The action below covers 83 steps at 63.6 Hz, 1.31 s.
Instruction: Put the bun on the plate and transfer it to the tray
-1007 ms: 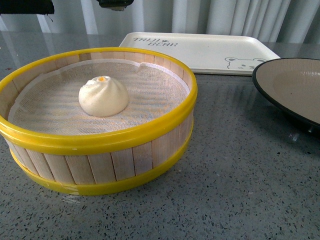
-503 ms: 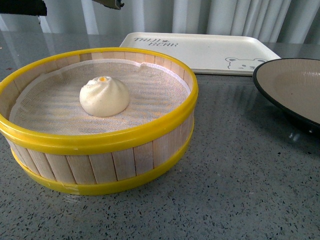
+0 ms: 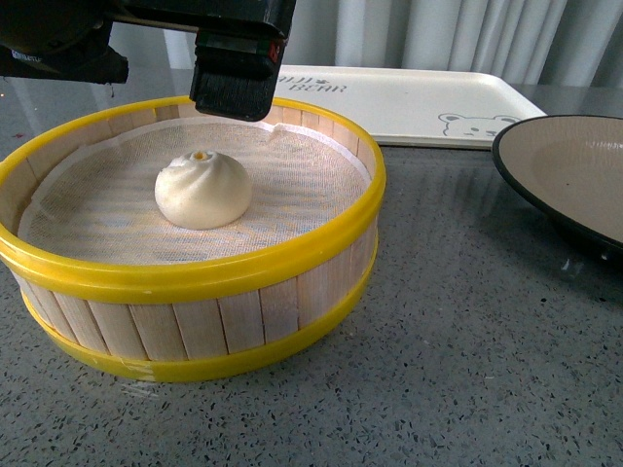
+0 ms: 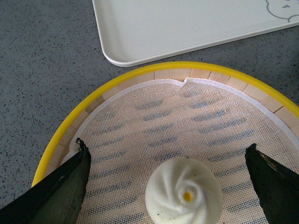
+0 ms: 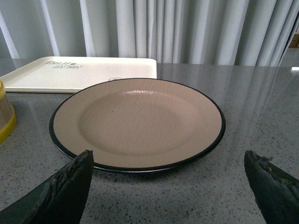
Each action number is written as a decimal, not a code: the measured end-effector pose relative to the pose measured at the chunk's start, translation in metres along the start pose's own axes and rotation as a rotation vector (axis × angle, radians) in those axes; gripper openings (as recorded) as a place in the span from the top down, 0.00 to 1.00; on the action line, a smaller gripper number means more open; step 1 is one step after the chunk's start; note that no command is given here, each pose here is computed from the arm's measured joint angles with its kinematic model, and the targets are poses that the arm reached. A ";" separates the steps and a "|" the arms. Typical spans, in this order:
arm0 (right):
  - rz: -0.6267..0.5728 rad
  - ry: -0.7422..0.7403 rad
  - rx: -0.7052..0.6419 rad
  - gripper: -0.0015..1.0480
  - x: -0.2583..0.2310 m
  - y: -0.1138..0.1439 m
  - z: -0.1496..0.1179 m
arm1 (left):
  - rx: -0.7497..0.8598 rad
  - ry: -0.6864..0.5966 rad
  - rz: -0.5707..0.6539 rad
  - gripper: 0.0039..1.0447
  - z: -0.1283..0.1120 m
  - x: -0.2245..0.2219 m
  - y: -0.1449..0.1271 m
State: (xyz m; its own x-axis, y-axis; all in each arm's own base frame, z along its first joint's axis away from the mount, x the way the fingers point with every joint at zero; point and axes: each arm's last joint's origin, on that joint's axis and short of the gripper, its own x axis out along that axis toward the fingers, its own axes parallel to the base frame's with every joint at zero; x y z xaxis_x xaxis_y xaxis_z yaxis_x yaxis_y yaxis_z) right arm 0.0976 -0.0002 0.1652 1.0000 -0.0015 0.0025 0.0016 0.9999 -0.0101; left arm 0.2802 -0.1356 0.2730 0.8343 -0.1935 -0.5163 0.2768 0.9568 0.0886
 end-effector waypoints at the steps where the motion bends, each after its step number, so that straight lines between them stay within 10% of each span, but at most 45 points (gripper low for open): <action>1: 0.000 0.000 0.000 0.08 0.000 0.000 0.000 | 0.003 0.002 0.001 0.06 0.000 0.000 0.000; 61: 0.000 0.000 0.000 0.08 0.000 0.000 0.000 | 0.068 0.081 -0.036 0.06 -0.020 0.006 -0.016; 83: 0.000 0.000 0.000 0.08 0.000 0.000 0.000 | 0.076 0.090 -0.049 0.62 -0.022 0.007 -0.019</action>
State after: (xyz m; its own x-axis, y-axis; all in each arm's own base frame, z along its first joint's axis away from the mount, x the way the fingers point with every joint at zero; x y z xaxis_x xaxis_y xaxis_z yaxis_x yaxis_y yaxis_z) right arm 0.0976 -0.0002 0.1652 1.0000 -0.0015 0.0025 0.0016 0.9999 -0.0101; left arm 0.2705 -0.1503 0.2485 0.7740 -0.2159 -0.5953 0.3542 0.9269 0.1243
